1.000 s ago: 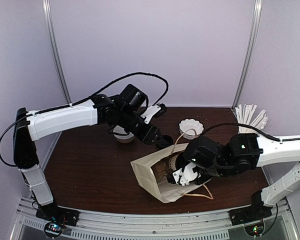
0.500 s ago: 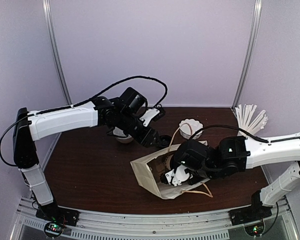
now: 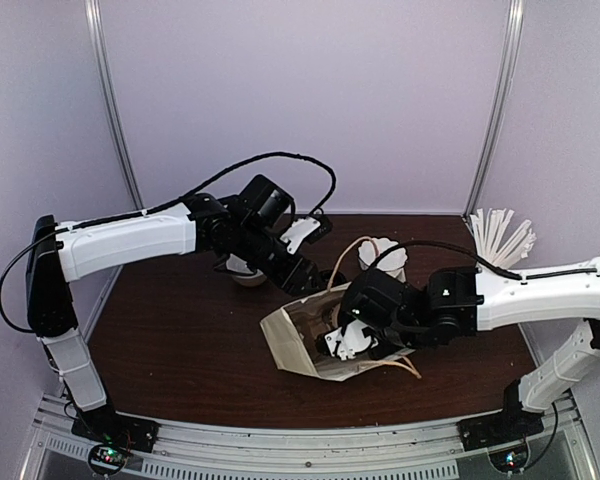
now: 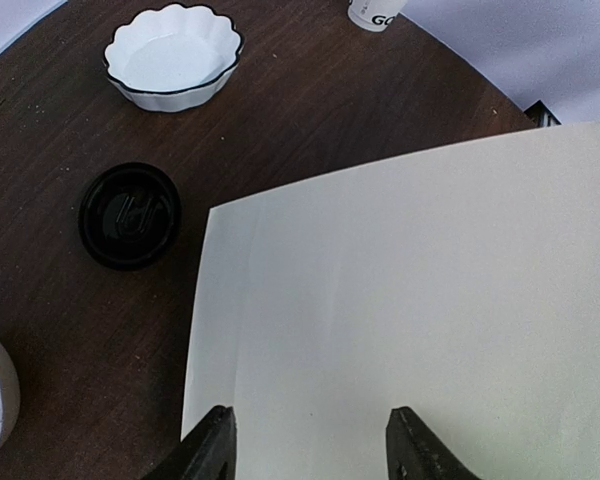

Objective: Pack the takeout coffee

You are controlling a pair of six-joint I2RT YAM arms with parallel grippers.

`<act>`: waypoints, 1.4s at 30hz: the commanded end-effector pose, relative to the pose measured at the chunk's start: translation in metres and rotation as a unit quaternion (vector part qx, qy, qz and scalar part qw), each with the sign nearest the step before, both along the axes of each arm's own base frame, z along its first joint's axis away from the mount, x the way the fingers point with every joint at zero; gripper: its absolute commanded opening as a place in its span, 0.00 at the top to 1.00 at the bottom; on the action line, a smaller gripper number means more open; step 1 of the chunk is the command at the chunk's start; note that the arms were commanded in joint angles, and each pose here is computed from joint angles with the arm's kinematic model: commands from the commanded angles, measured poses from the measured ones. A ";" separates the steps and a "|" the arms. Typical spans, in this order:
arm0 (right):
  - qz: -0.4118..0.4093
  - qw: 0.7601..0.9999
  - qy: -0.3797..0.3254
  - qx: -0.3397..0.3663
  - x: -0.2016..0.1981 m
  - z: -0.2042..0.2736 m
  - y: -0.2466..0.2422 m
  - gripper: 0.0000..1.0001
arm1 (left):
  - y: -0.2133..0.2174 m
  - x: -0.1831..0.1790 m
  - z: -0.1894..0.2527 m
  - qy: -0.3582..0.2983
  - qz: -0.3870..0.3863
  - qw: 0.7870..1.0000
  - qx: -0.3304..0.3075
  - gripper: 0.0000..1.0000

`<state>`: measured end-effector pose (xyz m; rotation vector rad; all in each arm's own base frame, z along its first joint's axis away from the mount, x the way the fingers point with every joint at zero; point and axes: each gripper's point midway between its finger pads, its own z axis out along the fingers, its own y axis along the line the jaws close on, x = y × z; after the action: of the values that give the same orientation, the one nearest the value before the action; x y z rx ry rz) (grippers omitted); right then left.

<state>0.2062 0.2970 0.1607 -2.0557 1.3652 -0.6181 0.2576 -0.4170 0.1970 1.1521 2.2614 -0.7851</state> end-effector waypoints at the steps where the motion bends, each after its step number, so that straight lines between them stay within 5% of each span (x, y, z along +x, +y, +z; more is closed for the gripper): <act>1: -0.008 1.000 -0.002 0.011 0.010 0.006 0.005 0.33 | -0.003 0.003 0.011 -0.014 -0.010 1.000 -0.020 0.46; 19: -0.025 0.996 0.087 -0.007 0.024 -0.016 0.010 0.32 | 0.023 0.014 0.012 -0.026 0.027 0.999 -0.004 0.46; 42: -0.099 0.943 0.309 -0.076 0.015 -0.063 0.000 0.33 | 0.104 0.036 0.045 -0.089 0.116 0.989 0.009 0.45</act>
<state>0.2574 0.3212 0.1416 -2.1382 1.7568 -0.3019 0.2883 -0.3223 0.2294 0.9169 2.2522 -0.5801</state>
